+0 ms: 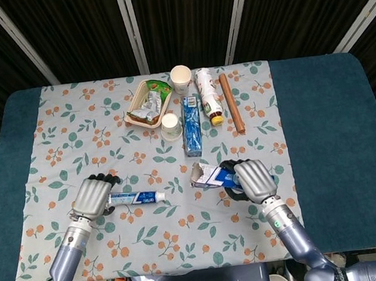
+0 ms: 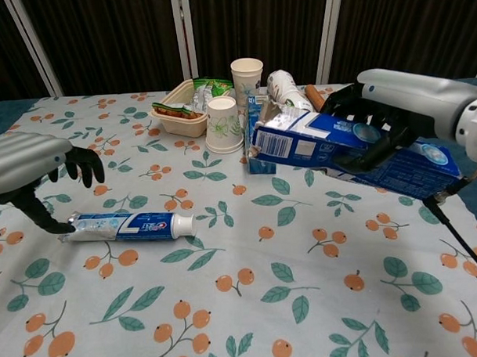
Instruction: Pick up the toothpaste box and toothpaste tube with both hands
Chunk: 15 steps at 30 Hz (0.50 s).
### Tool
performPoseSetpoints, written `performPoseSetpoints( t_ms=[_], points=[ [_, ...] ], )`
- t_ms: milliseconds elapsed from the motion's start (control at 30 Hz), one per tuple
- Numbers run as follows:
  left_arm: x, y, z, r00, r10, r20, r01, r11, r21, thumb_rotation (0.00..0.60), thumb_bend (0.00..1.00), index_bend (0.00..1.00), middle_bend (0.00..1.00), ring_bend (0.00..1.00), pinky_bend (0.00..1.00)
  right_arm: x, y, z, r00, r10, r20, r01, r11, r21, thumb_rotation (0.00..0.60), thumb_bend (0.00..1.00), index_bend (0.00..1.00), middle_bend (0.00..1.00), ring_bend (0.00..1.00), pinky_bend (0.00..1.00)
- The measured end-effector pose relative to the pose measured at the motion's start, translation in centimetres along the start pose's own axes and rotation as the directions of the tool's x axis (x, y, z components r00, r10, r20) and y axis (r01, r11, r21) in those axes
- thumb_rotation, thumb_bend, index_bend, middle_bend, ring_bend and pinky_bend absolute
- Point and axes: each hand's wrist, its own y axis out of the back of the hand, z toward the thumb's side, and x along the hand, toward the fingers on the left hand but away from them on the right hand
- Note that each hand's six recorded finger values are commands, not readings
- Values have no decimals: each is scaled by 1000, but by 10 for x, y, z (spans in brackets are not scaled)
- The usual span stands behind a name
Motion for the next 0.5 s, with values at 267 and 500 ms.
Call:
performPoseSetpoints(
  t_ms=[267,500],
  points=[
    [17,-18,21,999,-33,13,33,999,17,600,173,373,415,366,411,6,11,-4,1000,-19,10,19,1000,1,600,407,442,511,453,453],
    [23,-27,31,999,-50,17,50,998,24,600,397,633,681,619,628,10,13,-5,1000,-22,14,22,1000,7,600,407,442,511,453,453]
  ],
)
